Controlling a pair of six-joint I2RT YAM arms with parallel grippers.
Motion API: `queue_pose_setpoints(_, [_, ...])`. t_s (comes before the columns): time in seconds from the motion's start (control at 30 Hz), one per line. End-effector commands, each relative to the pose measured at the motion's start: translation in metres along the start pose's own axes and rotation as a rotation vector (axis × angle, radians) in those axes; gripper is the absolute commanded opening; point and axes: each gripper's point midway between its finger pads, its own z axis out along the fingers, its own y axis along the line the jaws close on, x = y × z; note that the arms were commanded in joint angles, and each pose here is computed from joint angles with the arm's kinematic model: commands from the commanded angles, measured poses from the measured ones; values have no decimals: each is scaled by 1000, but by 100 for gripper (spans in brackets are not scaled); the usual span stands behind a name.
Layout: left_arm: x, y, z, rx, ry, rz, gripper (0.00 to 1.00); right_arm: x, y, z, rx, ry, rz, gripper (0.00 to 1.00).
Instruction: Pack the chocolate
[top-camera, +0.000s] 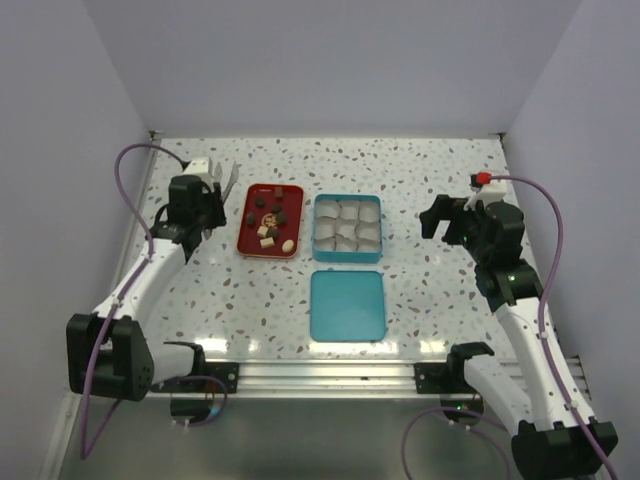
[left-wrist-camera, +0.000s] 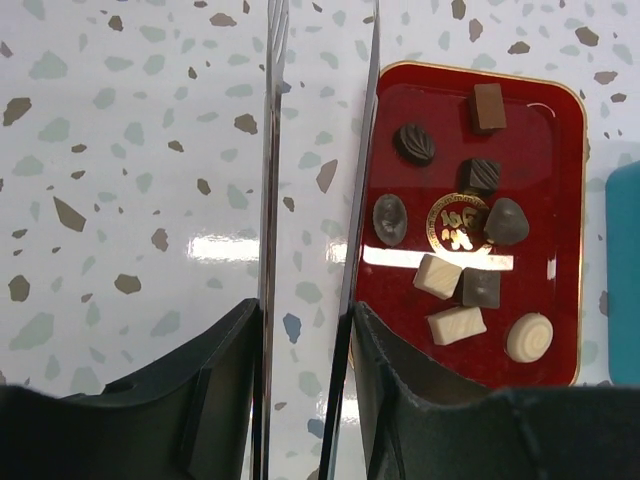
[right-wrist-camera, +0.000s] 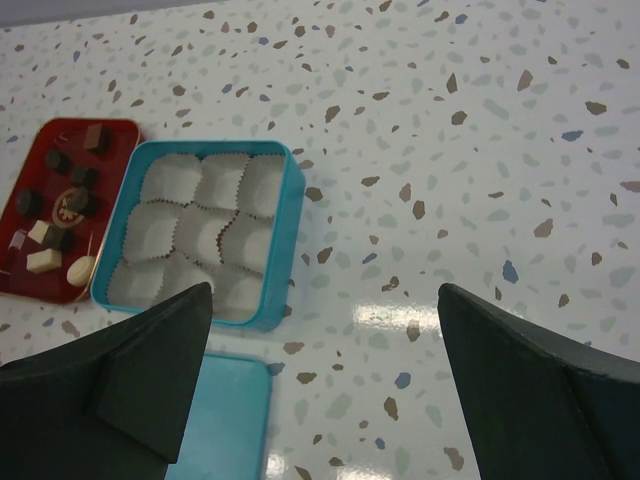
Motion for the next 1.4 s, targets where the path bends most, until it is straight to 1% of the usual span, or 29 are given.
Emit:
queue_pose_setpoints(0.0, [-29,-4,-25,19,-50,13,45,-4,5,0,-27,-22,0,99])
queue_pose_setpoints(0.07, [-31,-14,-34,76,-46,25,45,-3,4,2,-25,-18,-1,99])
queue_pose_setpoints(0.17, [-19,-29,-40,151,-8,44,45,-2,3,4,-19,-11,-2,99])
queue_pose_setpoints(0.33, [-7,-46,-47,185,14,72,45,-2,3,4,-22,-12,-2,99])
queue_pose_setpoints(0.5, [9,-49,-44,125,54,91,45,-2,4,2,-25,-13,-1,99])
queue_pose_setpoints(0.53, [11,-45,-43,90,57,86,45,-3,4,1,-24,-15,0,99])
queue_pose_setpoints(0.73, [14,-44,-48,23,62,69,44,-2,5,2,-28,-11,-1,99])
queue_pose_setpoints(0.87, [20,-52,-47,33,82,64,44,0,5,3,-29,-3,0,99])
queue_pose_setpoints(0.97, [34,-50,-42,9,130,59,44,0,5,2,-31,-4,0,99])
queue_pose_setpoints(1.13, [37,-59,-38,33,131,27,43,-1,6,2,-37,-7,-1,99])
queue_pose_setpoints(1.37, [44,-72,-31,41,152,31,43,0,6,2,-41,-6,0,99])
